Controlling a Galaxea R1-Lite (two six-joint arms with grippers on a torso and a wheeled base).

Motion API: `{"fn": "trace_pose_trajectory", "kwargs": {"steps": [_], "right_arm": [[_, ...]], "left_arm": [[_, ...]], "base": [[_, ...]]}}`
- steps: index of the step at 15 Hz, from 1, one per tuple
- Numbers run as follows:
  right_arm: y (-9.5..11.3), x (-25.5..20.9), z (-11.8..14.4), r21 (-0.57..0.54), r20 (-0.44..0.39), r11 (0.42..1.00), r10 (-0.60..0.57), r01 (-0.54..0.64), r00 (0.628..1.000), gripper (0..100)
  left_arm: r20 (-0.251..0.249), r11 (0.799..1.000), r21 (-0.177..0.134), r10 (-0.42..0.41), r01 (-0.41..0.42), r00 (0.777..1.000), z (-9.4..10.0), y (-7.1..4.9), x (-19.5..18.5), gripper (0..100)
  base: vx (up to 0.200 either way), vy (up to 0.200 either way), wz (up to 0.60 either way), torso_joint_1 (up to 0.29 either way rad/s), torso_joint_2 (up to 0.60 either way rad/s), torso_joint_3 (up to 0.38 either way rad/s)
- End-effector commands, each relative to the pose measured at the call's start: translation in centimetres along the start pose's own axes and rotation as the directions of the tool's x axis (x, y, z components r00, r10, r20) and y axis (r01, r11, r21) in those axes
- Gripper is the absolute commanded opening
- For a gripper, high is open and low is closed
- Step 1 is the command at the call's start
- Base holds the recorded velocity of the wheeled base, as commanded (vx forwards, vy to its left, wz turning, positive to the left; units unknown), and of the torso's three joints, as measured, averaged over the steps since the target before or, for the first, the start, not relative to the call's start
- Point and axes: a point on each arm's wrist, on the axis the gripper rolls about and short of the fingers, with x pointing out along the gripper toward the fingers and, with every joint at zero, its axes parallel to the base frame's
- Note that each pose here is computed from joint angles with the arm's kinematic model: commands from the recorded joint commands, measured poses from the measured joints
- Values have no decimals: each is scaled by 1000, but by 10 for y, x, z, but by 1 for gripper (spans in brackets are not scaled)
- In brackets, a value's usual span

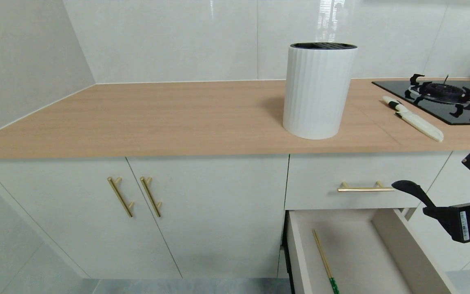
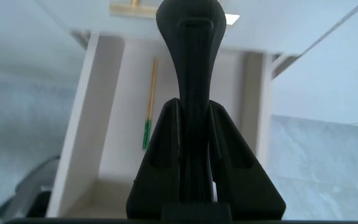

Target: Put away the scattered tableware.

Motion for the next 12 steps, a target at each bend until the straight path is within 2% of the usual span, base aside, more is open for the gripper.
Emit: {"fn": "trace_pose_trajectory", "kwargs": {"steps": [1, 8, 12], "right_arm": [[5, 8, -8, -16, -47, 1000, 24, -25, 999, 0], [4, 50, -25, -9, -233, 999, 29, -32, 972, 0], [3, 73, -33, 0, -295, 1000, 30, -31, 955, 0]], "left_arm": [[-1, 1000, -1, 0, 0, 1000, 0, 0, 0, 100], [-1, 1000, -1, 0, 0, 1000, 0, 0, 0, 100], [-1, 1000, -1, 0, 0, 1000, 0, 0, 0, 100]], "base": [[0, 0, 0, -149, 471, 310], [0, 0, 0, -106, 429, 318], [0, 0, 0, -20, 92, 48]]}}
